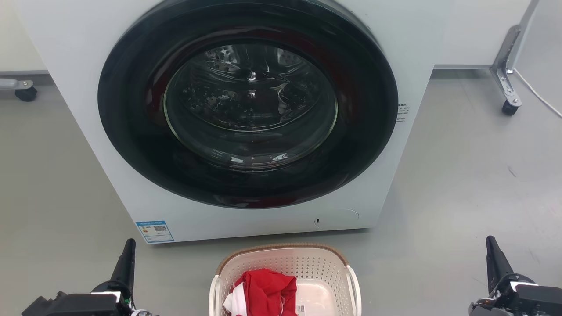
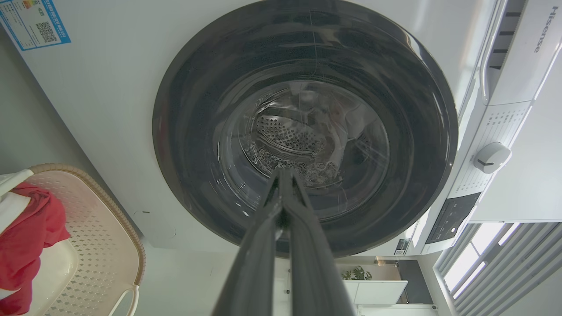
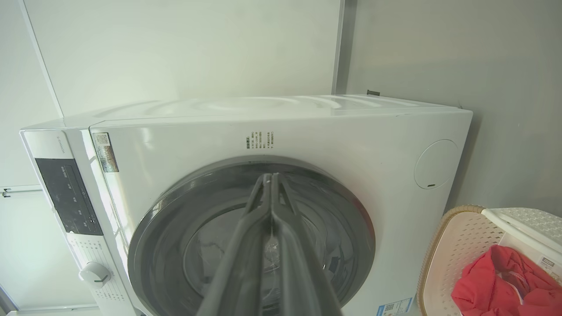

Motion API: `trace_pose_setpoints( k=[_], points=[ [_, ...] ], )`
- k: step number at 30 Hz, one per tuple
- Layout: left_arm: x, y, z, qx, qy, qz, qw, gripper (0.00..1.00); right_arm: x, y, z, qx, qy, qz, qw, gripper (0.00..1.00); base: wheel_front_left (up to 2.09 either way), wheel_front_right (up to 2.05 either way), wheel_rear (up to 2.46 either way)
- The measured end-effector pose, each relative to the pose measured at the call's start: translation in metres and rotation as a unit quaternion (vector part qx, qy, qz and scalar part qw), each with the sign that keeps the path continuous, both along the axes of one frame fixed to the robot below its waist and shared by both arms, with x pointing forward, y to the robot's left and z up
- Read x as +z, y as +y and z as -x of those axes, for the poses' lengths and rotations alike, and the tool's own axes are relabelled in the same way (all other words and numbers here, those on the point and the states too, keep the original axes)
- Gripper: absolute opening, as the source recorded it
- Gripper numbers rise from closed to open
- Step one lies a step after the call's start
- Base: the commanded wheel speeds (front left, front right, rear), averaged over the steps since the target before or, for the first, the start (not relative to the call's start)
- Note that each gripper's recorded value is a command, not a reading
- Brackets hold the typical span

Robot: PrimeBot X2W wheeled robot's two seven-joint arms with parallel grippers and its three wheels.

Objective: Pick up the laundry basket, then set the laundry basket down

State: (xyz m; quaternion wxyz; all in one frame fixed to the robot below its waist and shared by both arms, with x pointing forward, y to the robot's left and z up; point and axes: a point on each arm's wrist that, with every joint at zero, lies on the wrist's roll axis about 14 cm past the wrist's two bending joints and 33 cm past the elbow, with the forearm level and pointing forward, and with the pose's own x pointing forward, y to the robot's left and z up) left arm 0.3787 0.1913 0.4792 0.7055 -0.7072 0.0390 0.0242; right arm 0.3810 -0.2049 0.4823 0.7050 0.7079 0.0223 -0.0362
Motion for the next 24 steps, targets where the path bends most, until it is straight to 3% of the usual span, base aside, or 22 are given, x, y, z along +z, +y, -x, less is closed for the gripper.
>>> trace_pose_setpoints(
  k=[24],
  points=[
    [-0.0002,0.0,0.0001,0.0,0.0,0.0,1.0,0.0,0.0001,0.0,0.0,0.0,0.0,0.0,1.0,0.0,0.0,0.0,0.0]
  ],
)
